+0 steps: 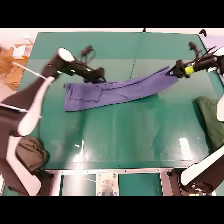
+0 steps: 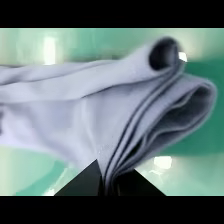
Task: Fold the shirts.
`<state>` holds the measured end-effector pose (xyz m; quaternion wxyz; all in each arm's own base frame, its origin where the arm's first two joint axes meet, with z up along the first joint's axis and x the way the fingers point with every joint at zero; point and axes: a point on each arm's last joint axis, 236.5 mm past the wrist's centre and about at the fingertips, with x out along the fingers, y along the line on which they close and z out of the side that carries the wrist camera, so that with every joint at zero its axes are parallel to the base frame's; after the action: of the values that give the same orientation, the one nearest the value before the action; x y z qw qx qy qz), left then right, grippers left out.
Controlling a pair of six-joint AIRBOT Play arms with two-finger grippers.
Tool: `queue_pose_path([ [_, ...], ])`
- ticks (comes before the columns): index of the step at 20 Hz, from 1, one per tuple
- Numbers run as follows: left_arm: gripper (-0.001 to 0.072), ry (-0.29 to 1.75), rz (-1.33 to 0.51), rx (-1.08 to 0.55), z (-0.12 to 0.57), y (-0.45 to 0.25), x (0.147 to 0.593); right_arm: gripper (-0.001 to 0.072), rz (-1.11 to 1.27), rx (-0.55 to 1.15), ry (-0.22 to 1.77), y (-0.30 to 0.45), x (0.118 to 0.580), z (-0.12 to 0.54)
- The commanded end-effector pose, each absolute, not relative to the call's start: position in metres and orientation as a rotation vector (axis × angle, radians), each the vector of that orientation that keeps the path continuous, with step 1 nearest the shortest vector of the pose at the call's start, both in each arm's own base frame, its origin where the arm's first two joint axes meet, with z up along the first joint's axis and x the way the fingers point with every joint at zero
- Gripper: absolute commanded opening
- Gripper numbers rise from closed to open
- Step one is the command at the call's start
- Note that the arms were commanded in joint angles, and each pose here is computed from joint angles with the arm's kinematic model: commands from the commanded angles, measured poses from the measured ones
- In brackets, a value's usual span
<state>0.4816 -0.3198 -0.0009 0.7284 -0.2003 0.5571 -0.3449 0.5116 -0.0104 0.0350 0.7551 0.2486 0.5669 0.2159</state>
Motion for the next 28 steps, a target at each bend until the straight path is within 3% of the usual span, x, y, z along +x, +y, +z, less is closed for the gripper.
queue_pose_path([
  [1, 0.0025, 1.223, -0.842, -0.439, -0.039, -0.396, 0.472, 0.0018, 0.511, 0.468, 1.186, 0.0, 0.491, 0.095],
  [7, 0.0025, 1.22, -0.918, -0.687, -0.058, -0.483, 0.466, 0.0018, 0.515, 0.385, 1.077, 0.01, 0.465, 0.167],
  [12, 0.0025, 1.324, -1.005, -0.663, -0.071, -0.513, 0.417, 0.0018, 0.552, 0.359, 1.081, 0.031, 0.46, 0.173],
  [16, 0.0025, 1.364, -1.102, -0.896, -0.018, -0.504, 0.422, 0.0018, 0.605, 0.34, 1.113, 0.062, 0.455, 0.172],
  [21, 0.0024, 1.175, -1.329, -1.099, 0.113, -0.402, 0.47, 0.0019, 0.701, 0.303, 1.142, 0.128, 0.446, 0.173],
  [25, 0.0024, 0.941, -1.293, -0.972, 0.208, -0.281, 0.494, 0.0019, 0.778, 0.292, 1.071, 0.215, 0.453, 0.174],
  [28, 0.0025, 0.738, -1.199, -0.911, 0.274, -0.192, 0.5, 0.0019, 0.848, 0.292, 1.059, 0.301, 0.453, 0.138],
])
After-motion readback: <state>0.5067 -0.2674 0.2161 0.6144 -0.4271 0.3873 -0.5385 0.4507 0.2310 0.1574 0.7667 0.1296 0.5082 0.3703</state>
